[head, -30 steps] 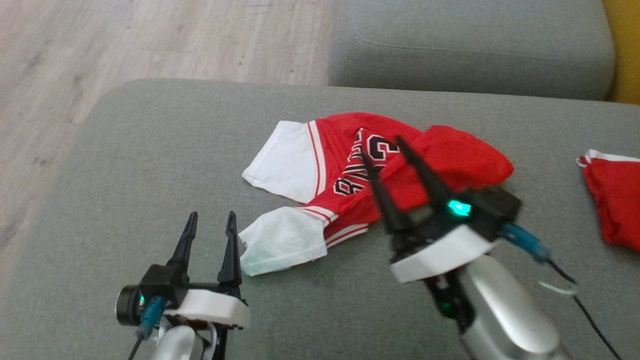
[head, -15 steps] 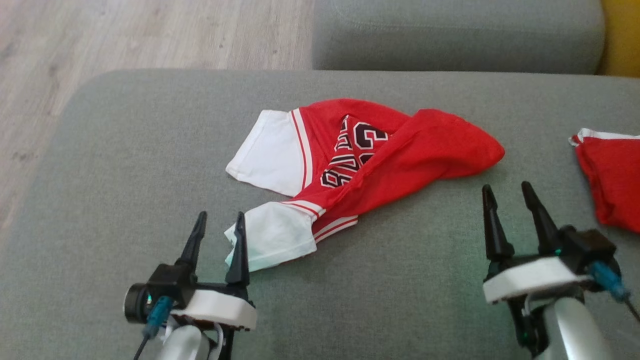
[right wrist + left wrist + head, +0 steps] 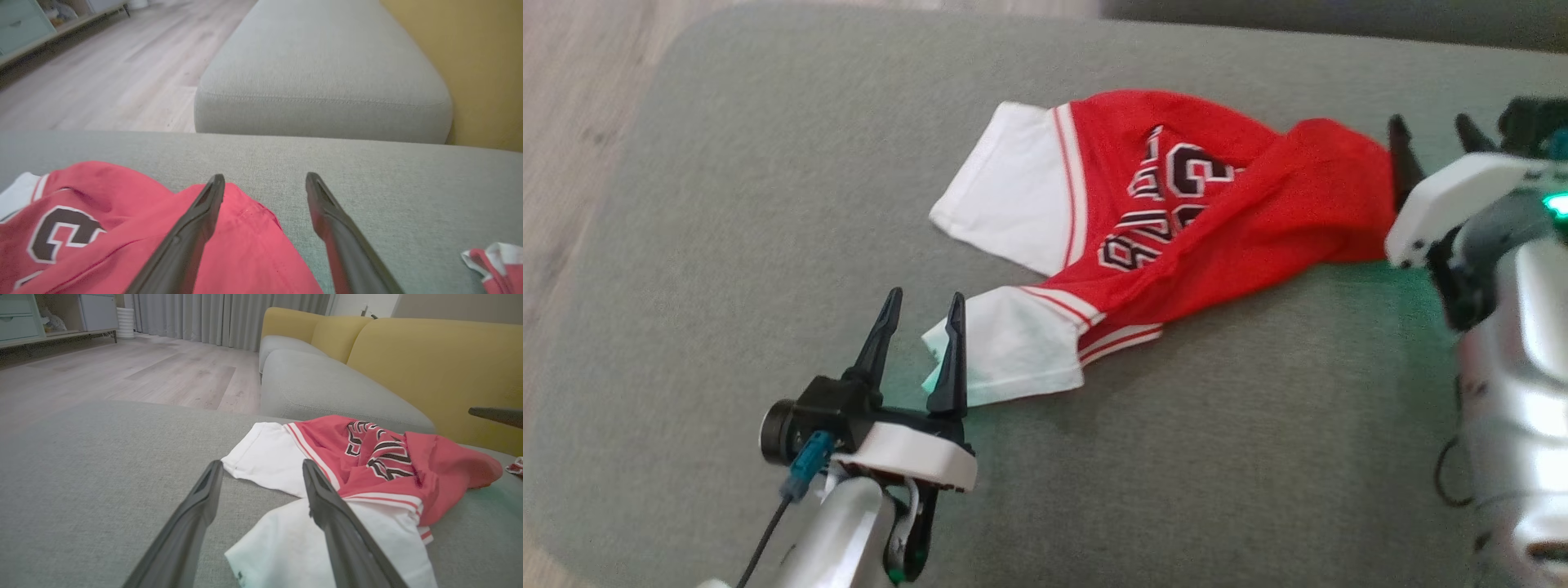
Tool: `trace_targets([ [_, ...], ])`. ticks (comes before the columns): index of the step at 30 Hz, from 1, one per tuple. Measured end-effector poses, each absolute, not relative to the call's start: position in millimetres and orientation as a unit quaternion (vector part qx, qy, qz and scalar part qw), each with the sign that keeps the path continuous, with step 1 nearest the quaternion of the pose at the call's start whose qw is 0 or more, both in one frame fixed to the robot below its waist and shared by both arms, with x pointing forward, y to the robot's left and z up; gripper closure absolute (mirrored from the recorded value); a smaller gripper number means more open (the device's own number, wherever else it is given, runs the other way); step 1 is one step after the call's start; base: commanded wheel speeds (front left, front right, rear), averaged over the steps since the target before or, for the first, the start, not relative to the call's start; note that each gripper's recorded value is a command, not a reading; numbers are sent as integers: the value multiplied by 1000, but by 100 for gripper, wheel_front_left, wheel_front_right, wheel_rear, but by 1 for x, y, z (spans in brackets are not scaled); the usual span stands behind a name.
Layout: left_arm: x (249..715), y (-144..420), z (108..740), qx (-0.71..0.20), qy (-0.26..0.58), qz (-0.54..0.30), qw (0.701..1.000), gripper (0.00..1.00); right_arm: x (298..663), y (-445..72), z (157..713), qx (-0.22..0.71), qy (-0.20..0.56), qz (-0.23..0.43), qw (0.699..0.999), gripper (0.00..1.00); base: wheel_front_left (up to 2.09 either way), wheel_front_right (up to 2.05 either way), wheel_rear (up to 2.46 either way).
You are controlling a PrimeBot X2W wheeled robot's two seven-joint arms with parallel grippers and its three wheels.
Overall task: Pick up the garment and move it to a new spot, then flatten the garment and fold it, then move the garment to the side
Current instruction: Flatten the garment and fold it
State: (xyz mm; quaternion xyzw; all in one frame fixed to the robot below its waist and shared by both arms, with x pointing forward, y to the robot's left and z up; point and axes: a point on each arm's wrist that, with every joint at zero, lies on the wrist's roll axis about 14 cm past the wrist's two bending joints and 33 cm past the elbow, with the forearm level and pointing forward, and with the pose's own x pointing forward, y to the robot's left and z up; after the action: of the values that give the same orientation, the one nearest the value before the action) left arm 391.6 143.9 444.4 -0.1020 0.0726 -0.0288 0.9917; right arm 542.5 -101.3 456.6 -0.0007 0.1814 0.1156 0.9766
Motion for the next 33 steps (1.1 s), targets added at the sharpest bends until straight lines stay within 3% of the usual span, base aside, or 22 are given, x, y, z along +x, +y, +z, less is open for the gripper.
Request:
trace_targets([
  [6,389,159,433,-104,91,-1,990,0,566,-104,409,-33,276,117,953,0,0,0,0],
  [11,386,168,428,-99,98,15,990,0,556,-93,378,-27,327,130,936,0,0,0,0],
  [12,387,166,429,-100,97,13,990,0,553,-94,375,-20,332,129,934,5,0,0,0],
  [13,387,165,430,-100,96,10,990,0,550,-94,374,-12,337,128,933,57,0,0,0],
  [14,388,163,430,-101,95,8,990,0,549,-94,373,-10,337,129,933,100,0,0,0],
  [28,399,143,445,-104,72,-24,992,0,551,-107,436,-1,218,134,967,100,0,0,0],
  [33,399,134,457,-103,56,-37,992,0,532,-129,462,19,155,118,981,100,0,0,0],
])
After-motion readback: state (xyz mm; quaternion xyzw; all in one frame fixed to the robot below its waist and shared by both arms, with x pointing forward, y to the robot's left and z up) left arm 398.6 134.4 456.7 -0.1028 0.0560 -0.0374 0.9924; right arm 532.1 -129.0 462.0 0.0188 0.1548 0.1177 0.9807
